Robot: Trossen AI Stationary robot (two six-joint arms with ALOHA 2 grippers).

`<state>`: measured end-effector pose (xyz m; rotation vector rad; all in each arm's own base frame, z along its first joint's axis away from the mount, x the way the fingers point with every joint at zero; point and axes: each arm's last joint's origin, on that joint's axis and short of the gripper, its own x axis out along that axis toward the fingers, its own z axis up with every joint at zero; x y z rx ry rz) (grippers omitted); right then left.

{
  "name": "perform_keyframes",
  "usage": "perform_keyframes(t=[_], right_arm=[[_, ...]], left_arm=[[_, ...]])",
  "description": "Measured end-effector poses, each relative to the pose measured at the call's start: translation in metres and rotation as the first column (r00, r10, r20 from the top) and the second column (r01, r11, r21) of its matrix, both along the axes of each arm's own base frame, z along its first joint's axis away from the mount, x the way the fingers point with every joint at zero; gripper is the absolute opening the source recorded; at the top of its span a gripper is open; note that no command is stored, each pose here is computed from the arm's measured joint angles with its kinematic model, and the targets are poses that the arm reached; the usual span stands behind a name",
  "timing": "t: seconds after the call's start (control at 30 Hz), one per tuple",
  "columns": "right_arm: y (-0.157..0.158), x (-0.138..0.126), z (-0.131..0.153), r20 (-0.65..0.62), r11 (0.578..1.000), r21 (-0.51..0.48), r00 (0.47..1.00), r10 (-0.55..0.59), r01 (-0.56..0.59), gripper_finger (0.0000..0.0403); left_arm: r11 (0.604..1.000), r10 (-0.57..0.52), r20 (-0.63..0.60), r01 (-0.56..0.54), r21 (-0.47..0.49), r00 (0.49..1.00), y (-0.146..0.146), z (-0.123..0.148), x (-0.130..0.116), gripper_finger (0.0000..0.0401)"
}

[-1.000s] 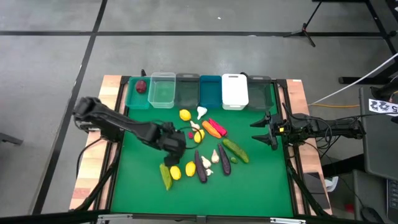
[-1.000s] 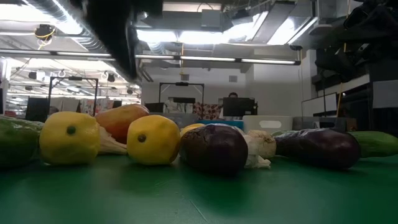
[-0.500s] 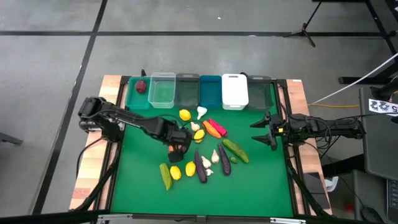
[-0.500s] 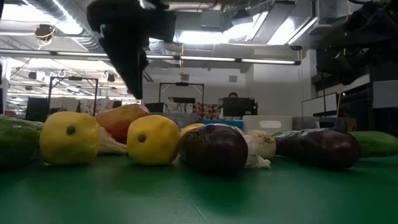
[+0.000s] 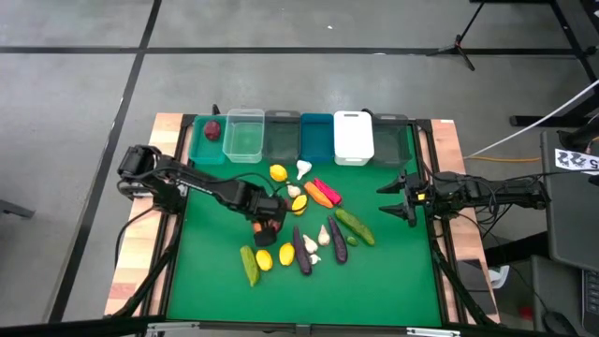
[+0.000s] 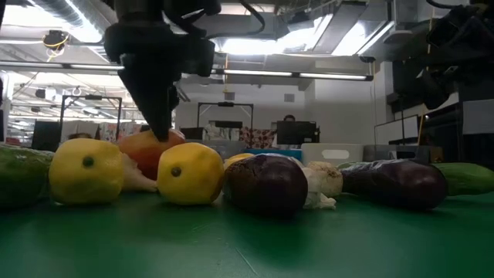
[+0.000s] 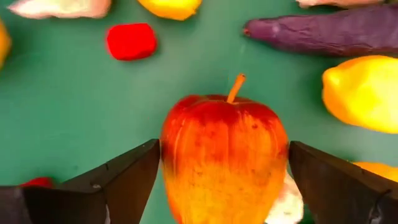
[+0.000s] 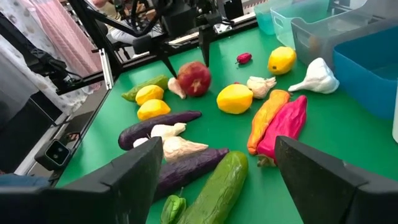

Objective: Sort produce into baskets
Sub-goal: Put the red apple into the green bin

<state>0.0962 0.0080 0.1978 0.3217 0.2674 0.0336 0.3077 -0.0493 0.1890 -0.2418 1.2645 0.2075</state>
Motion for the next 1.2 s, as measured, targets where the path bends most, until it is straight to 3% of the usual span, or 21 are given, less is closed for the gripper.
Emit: perform_keyframes(t=[0.37, 0.63, 0.97, 1.2], right_arm=[[0.0, 0.0, 0.0, 0.002, 1.0, 0.0, 1.0, 0.0, 0.0, 0.031], [0.0, 0.0, 0.0, 0.004, 1.0, 0.0, 1.0, 0.0, 0.0, 0.031], [0.0, 0.0, 0.0, 0.002, 1.0, 0.012, 1.0, -0.003, 0.003, 0.031], [0.0, 0.0, 0.0, 0.002, 1.0, 0.012, 1.0, -0.003, 0.003, 0.031]], left_arm=[[0.998, 0.037, 0.016, -0.036, -0.055, 0.999, 0.005, -0.023, -0.009, 0.0346], [0.997, 0.036, 0.008, -0.035, -0.062, 0.999, 0.006, -0.023, -0.01, 0.0306], [0.996, 0.043, 0.042, -0.039, -0.084, 0.998, 0.006, -0.005, -0.016, 0.0298], [0.996, 0.084, 0.077, -0.08, -0.048, 0.994, 0.011, 0.01, -0.023, 0.0297]])
